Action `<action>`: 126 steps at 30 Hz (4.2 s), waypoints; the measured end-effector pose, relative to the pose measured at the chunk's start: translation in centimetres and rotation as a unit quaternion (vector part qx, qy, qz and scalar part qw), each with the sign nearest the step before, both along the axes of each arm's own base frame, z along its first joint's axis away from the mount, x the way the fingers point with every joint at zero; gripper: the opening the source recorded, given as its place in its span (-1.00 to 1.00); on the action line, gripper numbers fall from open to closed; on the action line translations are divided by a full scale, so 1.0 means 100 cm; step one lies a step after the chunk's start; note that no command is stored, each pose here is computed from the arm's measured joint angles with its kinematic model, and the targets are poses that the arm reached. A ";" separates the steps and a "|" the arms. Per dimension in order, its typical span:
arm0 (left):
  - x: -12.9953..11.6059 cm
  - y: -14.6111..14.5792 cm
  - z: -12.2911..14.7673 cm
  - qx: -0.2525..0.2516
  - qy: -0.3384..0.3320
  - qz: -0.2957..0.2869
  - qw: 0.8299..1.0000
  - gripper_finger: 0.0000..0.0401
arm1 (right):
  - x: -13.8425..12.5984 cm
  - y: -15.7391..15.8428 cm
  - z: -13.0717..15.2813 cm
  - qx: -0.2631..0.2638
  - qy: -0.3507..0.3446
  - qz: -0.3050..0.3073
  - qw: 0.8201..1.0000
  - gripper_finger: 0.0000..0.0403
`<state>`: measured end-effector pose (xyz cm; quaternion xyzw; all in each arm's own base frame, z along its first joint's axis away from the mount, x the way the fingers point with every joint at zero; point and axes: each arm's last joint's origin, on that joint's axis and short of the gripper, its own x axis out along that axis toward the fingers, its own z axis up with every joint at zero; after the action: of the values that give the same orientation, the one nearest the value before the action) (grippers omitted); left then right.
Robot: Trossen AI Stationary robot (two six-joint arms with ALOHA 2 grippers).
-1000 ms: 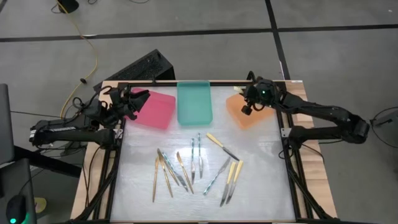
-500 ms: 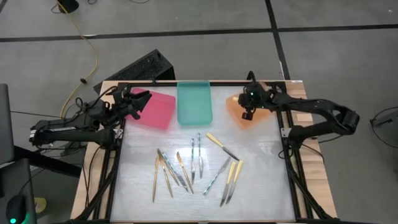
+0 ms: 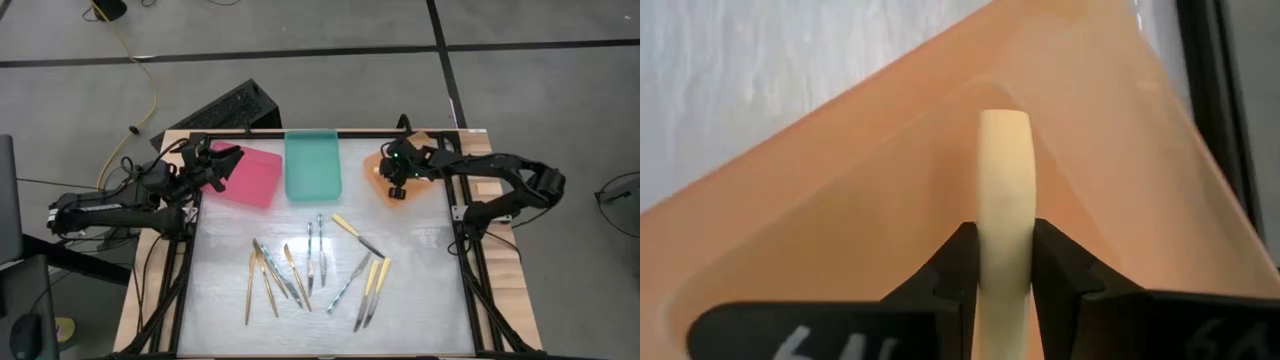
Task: Sort silverware by color (type)
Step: Put the yellow knife into the orange bin, then put the white and blue knife into the green bin
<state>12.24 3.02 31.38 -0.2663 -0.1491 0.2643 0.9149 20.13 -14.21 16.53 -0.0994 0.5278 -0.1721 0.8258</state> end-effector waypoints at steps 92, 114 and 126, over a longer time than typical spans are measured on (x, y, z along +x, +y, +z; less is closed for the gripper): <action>0.002 -0.003 -0.001 -0.018 -0.006 -0.059 0.998 -0.18 | 0.003 0.008 0.039 0.028 -0.054 -0.104 0.993 0.23; 0.002 -0.003 -0.001 -0.013 -0.003 -0.058 0.998 -0.18 | 0.074 0.081 0.129 0.178 -0.307 -0.010 0.935 0.27; 0.003 -0.003 -0.008 0.004 0.047 -0.056 0.997 -0.18 | 0.080 0.164 0.130 0.164 -0.307 0.038 0.937 0.27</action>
<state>12.50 2.75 30.56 -0.2576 -0.0922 0.2240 0.9354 28.16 2.18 29.55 0.0751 0.2655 -0.0742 0.9583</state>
